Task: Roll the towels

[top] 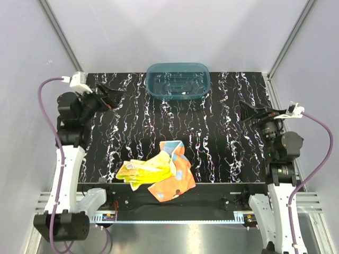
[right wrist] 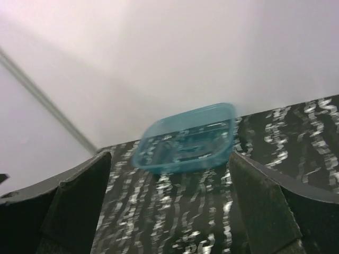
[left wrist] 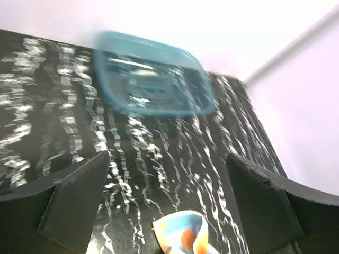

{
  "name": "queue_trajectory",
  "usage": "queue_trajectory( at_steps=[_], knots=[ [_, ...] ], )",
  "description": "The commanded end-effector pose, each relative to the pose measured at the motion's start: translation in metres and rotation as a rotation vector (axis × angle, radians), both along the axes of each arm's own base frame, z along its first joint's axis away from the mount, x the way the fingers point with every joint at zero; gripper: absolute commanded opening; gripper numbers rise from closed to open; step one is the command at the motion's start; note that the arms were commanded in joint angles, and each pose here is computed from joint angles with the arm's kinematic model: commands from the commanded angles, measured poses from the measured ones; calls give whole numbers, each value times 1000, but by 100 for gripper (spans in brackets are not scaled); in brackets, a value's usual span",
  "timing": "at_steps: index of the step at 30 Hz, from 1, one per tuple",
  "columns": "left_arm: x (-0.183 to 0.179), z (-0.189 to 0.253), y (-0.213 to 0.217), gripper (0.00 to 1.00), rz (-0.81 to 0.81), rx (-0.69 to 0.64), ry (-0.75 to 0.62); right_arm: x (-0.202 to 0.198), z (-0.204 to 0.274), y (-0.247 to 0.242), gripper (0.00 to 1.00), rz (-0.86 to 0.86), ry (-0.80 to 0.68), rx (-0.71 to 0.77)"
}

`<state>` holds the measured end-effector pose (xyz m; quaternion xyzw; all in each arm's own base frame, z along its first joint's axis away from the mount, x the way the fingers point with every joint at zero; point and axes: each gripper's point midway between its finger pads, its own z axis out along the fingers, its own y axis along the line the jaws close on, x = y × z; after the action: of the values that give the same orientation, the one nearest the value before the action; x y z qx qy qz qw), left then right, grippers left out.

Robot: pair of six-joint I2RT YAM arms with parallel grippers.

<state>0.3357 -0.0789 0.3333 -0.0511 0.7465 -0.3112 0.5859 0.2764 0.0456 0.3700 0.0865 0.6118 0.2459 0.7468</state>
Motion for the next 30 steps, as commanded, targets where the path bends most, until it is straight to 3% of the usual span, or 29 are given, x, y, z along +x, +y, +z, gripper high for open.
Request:
queue_trajectory(
  at_steps=[1, 3, 7, 10, 12, 14, 16, 19, 24, 30],
  knots=[
    [-17, 17, 35, 99, 227, -35, 63, -13, -15, 21, 100, 121, 94, 201],
    [-30, 0, 34, 99, 235, -59, 165, -12, -17, 40, 100, 242, 110, 235],
    [-49, -2, 13, 99, 98, -58, 116, 6, -57, 70, 100, 428, 371, 403],
    [-61, -19, 37, 99, 227, 24, 142, 9, -75, 77, 100, 477, 447, 446],
    [-75, -51, 51, 99, 295, 85, 267, 9, -96, 76, 100, 448, 506, 454],
    [-89, -92, 52, 99, 284, 134, 387, 2, -126, 94, 100, 415, 625, 328],
    [-94, -110, 53, 99, 282, 147, 426, 4, -139, 88, 100, 319, 675, 236],
    [-98, -131, 57, 99, 307, 151, 461, -8, -168, 122, 100, 344, 814, 88],
    [-95, -127, 42, 99, 227, 136, 401, -38, -194, 179, 92, 414, 952, -123],
    [-92, -138, 41, 99, 221, 140, 457, -74, -227, 237, 81, 434, 1056, -308]
  ],
)
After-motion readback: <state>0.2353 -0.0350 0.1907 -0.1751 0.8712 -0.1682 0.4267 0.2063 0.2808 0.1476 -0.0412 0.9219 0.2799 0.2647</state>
